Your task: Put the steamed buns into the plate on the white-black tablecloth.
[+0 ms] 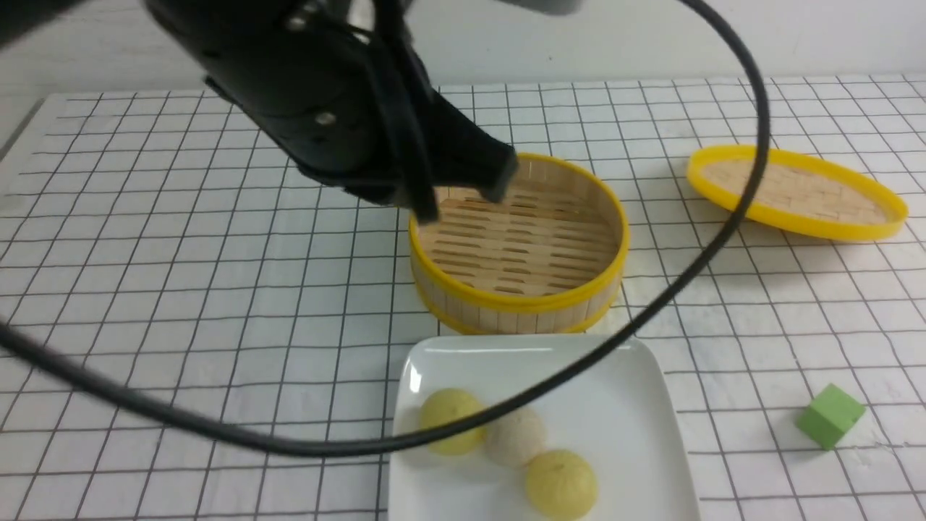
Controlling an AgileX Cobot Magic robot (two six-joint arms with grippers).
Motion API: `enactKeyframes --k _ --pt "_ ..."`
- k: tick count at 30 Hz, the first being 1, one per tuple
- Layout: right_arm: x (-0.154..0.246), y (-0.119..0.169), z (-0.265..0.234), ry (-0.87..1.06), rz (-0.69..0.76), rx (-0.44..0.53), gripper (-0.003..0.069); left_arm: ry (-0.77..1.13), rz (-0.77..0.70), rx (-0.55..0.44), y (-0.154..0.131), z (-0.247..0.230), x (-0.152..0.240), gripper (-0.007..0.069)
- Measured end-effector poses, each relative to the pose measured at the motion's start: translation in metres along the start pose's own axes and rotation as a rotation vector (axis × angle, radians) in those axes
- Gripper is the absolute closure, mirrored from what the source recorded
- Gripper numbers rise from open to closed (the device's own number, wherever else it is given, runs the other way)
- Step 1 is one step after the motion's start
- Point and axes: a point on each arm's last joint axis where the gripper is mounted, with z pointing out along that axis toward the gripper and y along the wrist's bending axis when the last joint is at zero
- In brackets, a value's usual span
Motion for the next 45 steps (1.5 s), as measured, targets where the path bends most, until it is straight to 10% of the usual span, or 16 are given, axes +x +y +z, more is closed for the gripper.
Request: enactKeyframes --k 10,24,36,45 --pt "-0.001 -0.004 0.0 -0.015 0.024 0.067 0.0608 -0.08 -0.094 0.007 0.039 -0.056 0.103 0.0602" --pt "-0.001 -0.004 0.0 -0.019 0.023 0.066 0.0603 -0.662 -0.208 0.292 0.04 -0.012 0.226 0.0592" --pt "-0.001 -0.004 0.0 -0.019 0.019 0.066 0.0589 -0.561 -0.244 0.271 0.039 0.015 0.25 0.058" --pt "-0.001 -0.004 0.0 -0.019 0.019 0.066 0.0577 -0.617 -0.216 -0.009 0.059 0.025 0.277 0.0571"
